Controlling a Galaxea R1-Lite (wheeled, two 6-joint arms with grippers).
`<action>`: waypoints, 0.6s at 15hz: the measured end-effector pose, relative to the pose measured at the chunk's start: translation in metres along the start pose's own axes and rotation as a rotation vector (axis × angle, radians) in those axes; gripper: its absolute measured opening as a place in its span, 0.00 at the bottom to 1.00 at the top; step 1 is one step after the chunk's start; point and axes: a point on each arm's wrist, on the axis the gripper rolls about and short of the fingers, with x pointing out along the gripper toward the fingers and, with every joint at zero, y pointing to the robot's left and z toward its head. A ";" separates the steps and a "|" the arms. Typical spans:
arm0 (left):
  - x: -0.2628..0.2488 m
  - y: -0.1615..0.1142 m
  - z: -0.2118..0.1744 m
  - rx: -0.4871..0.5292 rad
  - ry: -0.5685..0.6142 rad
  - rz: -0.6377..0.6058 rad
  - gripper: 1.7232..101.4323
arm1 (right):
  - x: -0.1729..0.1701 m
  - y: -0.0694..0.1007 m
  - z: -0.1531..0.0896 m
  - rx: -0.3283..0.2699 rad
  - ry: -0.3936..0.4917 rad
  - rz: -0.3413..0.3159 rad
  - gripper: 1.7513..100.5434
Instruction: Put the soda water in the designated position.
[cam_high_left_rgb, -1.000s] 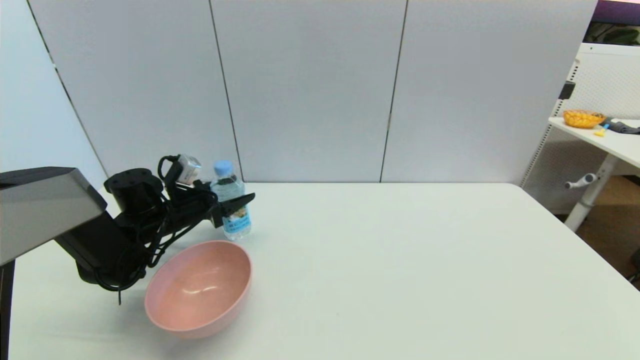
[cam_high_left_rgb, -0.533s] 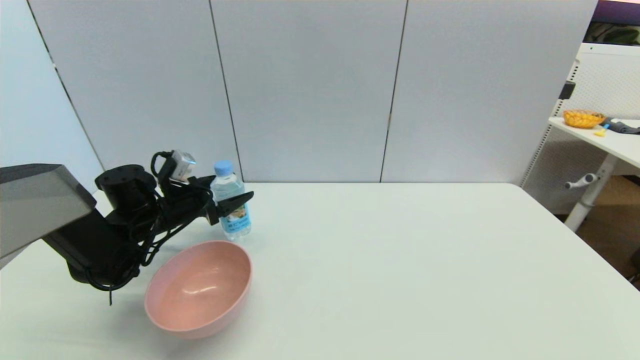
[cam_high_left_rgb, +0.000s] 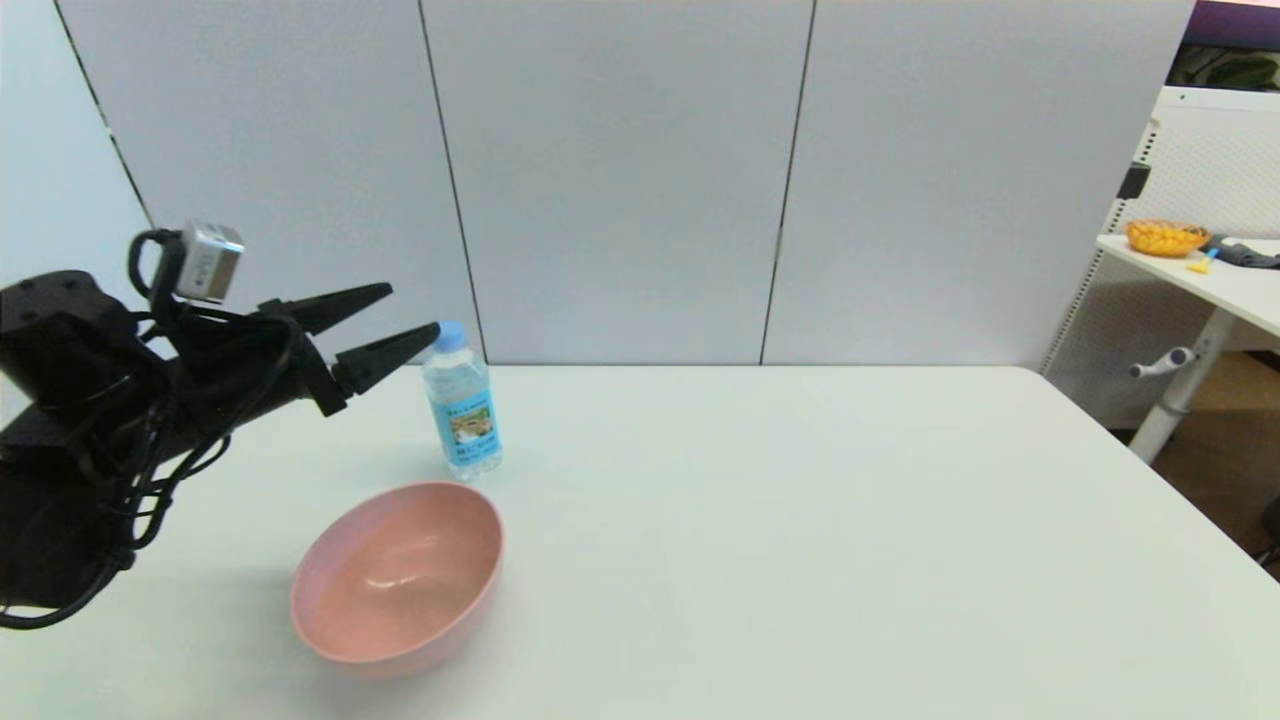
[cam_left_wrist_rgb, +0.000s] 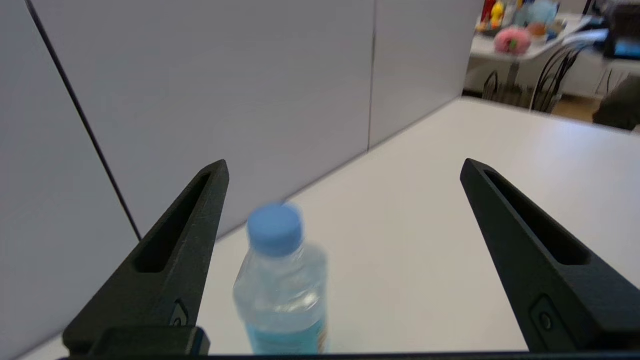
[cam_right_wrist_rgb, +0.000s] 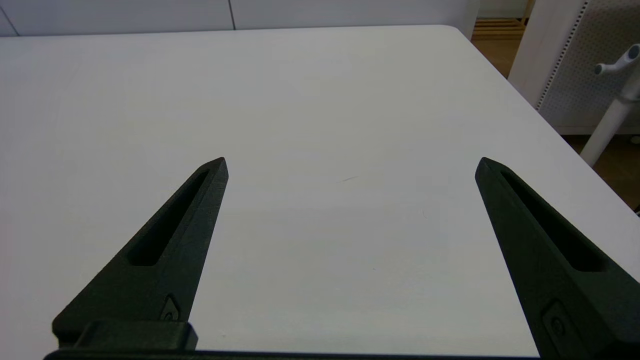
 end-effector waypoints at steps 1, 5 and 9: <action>-0.008 -0.009 0.017 0.006 -0.033 0.014 0.93 | 0.000 0.000 0.000 0.000 0.000 0.000 0.97; -0.040 -0.044 0.069 0.011 -0.089 0.157 0.94 | 0.000 0.000 0.000 0.000 0.000 0.000 0.97; -0.082 -0.090 0.099 -0.055 -0.016 0.270 0.95 | 0.000 0.000 0.000 0.000 0.000 0.000 0.97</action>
